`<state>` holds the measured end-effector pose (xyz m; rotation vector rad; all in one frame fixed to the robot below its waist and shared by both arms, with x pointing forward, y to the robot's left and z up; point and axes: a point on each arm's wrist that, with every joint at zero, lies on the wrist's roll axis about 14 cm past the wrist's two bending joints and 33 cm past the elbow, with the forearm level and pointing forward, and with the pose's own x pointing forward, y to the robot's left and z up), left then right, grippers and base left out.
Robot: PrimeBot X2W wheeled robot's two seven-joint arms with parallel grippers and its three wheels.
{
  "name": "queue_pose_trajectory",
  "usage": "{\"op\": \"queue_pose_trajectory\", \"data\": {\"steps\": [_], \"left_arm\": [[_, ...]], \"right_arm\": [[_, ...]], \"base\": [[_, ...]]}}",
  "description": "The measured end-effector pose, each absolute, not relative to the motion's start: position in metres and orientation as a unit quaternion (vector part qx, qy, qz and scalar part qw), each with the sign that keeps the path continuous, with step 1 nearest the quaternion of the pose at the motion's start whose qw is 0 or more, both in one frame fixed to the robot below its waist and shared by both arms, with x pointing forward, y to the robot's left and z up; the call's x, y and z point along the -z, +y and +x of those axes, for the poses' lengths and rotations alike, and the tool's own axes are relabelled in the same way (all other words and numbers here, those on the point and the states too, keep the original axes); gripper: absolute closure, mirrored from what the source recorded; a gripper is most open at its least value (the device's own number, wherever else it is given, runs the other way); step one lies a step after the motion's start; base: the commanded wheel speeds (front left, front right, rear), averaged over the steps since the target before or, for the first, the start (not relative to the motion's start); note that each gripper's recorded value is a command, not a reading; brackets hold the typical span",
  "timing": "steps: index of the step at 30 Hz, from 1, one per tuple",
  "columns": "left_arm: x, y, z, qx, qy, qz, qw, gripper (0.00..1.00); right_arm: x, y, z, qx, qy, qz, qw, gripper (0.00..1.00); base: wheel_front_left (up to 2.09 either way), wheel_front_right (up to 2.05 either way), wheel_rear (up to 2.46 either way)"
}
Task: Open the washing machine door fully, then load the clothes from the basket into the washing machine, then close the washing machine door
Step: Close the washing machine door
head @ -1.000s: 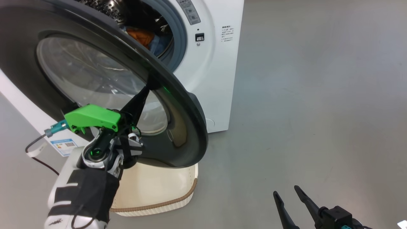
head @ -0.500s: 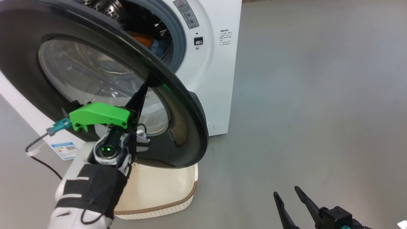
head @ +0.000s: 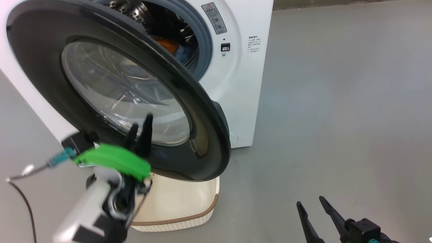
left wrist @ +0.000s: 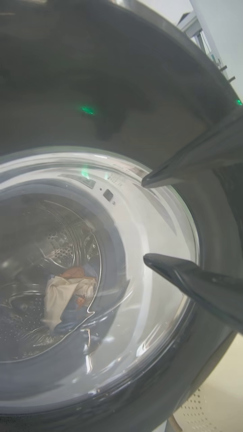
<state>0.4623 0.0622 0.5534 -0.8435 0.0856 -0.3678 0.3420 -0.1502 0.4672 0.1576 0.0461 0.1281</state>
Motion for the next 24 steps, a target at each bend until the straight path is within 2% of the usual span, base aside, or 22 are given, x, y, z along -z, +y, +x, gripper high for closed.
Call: {"op": "queue_pose_trajectory", "data": {"steps": [4, 11, 24], "left_arm": [[-0.523, 0.068, 0.441, 0.166, 0.057, -0.321, 0.931, 0.00], [-0.499, 0.103, 0.412, 0.108, 0.040, -0.225, 0.968, 0.00], [-0.480, 0.159, 0.364, 0.021, 0.016, -0.124, 0.992, 0.00]], "right_arm": [[-0.469, -0.149, 0.342, -0.066, 0.020, 0.079, 0.995, 0.00], [-0.470, -0.147, 0.344, -0.069, 0.018, 0.079, 0.994, 0.00], [-0.474, -0.143, 0.348, -0.077, 0.013, 0.078, 0.994, 0.00]], "base": [[0.00, 0.00, 0.00], [0.00, 0.00, 0.00], [0.00, 0.00, 0.00]]}}
